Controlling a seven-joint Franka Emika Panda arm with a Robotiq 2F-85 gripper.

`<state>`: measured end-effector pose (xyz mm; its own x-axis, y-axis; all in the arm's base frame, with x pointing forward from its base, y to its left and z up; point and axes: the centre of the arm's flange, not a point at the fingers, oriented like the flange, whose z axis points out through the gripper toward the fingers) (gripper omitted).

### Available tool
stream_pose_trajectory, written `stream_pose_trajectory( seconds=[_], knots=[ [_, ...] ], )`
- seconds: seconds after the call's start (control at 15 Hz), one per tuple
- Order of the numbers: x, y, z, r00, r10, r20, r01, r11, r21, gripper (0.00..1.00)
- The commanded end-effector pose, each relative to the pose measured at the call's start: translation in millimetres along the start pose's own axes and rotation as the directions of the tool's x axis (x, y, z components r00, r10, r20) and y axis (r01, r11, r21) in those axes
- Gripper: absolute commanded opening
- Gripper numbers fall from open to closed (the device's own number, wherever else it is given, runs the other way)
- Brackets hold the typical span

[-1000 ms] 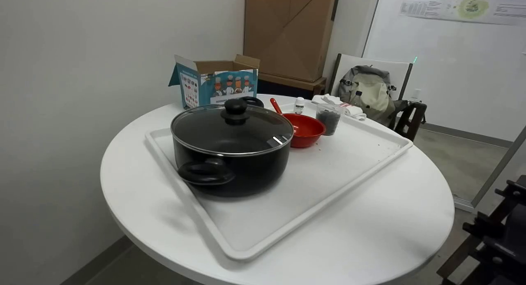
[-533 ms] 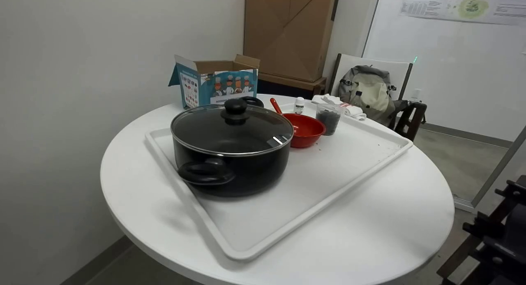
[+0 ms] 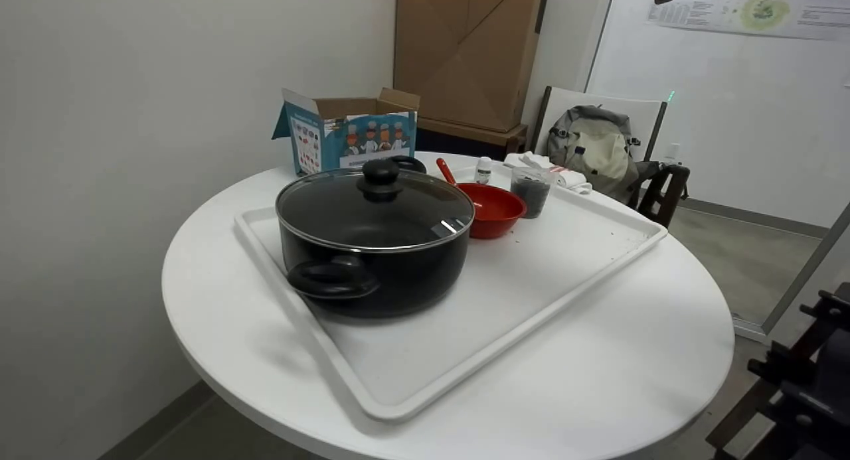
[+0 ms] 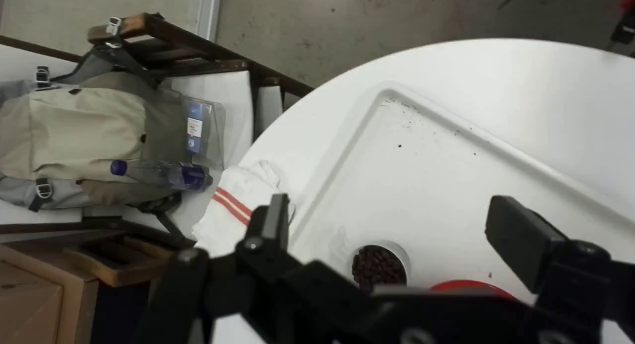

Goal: Pour some of the contents of the colourless jar into the orange bowl

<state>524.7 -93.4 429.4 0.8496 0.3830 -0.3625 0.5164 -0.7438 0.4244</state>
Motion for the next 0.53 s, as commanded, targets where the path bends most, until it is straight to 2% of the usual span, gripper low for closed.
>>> stream_pose_trajectory(
  seconds=[0.0,0.13,0.2,0.47],
  knots=[
    [20.1,25.8,8.2,0.985,-0.138,0.104,0.142,0.989,-0.034,1.00],
    [20.8,33.5,16.5,0.969,-0.226,0.098,0.224,0.974,0.030,1.00],
    [16.7,37.9,19.6,0.959,-0.274,0.064,0.269,0.960,0.080,1.00],
    [-3.1,60.3,31.8,0.911,-0.406,-0.064,0.411,0.891,0.192,1.00]
  ],
)
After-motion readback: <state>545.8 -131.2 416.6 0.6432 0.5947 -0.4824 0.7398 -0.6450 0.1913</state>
